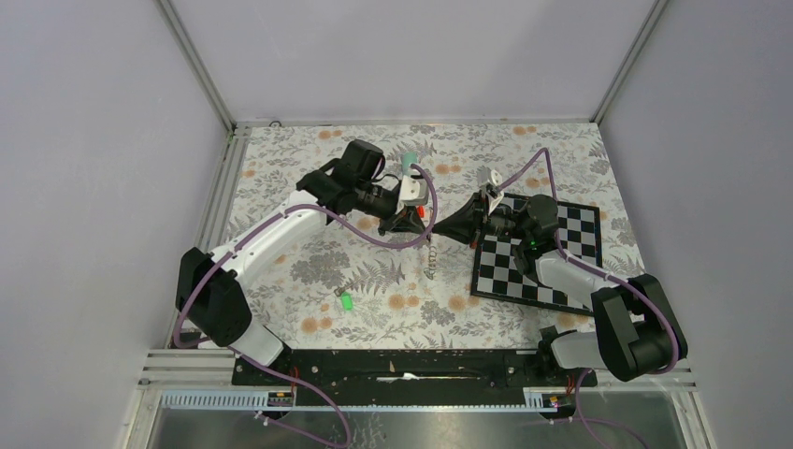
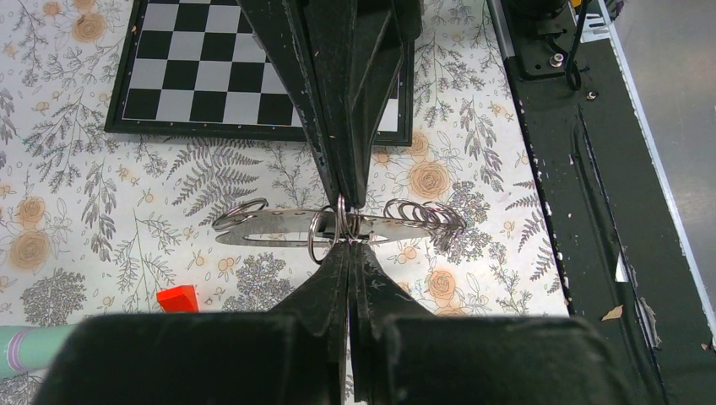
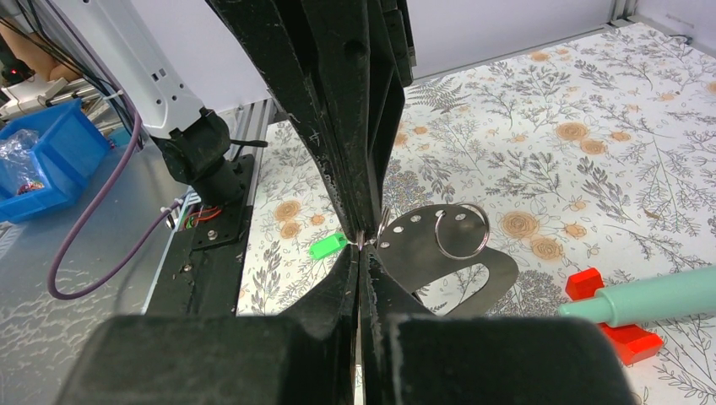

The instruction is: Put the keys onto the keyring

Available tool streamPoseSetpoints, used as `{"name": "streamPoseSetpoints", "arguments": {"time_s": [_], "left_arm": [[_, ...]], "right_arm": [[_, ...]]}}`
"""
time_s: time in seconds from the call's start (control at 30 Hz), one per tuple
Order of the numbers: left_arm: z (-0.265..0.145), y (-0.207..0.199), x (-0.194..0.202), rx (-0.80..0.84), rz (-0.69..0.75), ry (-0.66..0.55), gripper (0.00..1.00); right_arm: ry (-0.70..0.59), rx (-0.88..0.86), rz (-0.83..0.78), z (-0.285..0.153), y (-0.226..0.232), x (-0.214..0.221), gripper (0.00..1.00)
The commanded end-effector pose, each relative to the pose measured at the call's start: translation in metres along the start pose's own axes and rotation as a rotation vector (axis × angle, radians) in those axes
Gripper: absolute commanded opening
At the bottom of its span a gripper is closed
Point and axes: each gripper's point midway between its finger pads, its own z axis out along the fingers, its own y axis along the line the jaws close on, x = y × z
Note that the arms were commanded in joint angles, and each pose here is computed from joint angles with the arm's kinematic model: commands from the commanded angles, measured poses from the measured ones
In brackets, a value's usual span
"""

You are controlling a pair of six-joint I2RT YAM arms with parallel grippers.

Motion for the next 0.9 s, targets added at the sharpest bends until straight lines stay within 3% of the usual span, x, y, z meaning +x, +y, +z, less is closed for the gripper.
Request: {"name": "streamPoseSetpoints", "arguments": {"time_s": [0.0,0.63,0.87], "left_arm": [[0.001,0.002,-0.006,0.011,0.041,-0.033,0.00],[0.016,-0.006,0.000,0.051,0.028,-0.018,0.00],[0.015,0.001,-0.008,0.027,0.009,-0.023,0.20]], "right_arm": [[-0.056,0.013,-0.084,0.003,-0.004,-0.028,0.00],[-0.082,0.050,-0.064,0.003,-0.009,-0.031,0.00],[-0.066,0.047,-0.073,0.002,-0.010,-0.027,0.00]]}}
